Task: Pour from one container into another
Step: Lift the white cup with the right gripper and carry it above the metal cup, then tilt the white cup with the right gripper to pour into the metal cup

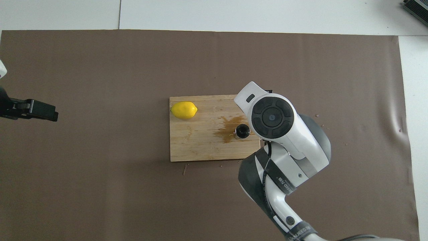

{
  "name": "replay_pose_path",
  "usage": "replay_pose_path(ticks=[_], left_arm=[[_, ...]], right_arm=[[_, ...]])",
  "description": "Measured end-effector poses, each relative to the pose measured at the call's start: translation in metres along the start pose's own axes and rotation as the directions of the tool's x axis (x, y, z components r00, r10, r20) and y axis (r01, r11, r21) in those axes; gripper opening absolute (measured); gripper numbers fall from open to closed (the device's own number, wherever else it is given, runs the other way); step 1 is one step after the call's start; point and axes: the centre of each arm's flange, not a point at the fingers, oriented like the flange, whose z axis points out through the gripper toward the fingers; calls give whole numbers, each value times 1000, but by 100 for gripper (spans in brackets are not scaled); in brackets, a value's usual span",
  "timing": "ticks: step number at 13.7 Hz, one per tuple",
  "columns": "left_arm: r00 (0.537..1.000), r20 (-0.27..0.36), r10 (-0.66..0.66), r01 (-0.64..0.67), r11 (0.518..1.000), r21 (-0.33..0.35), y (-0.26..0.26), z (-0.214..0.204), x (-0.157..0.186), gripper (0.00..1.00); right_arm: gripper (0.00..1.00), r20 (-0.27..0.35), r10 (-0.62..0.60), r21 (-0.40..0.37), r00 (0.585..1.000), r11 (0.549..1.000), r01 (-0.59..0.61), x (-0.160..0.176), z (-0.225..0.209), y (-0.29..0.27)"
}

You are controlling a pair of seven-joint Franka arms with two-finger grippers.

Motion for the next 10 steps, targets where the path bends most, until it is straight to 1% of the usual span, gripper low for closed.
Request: replay_pose_path(ticks=[1, 3, 7, 10], left_arm=[[1000, 1, -1, 1, 1000, 0, -1, 1, 0, 100], [1000, 9, -15, 15, 1000, 0, -8, 4, 0, 100], [999, 20, -39, 39, 999, -1, -21, 9, -2, 100], [999, 21, -45, 45, 999, -1, -24, 10, -2, 100]], right_arm=[[50, 31, -47, -24, 998, 999, 48, 12, -3, -6], [50, 72, -111, -50, 991, 992, 115, 32, -5, -15], [50, 147, -203, -67, 968, 974, 215, 36, -1, -18], [50, 203, -287, -41, 936, 953, 301, 39, 0, -23]])
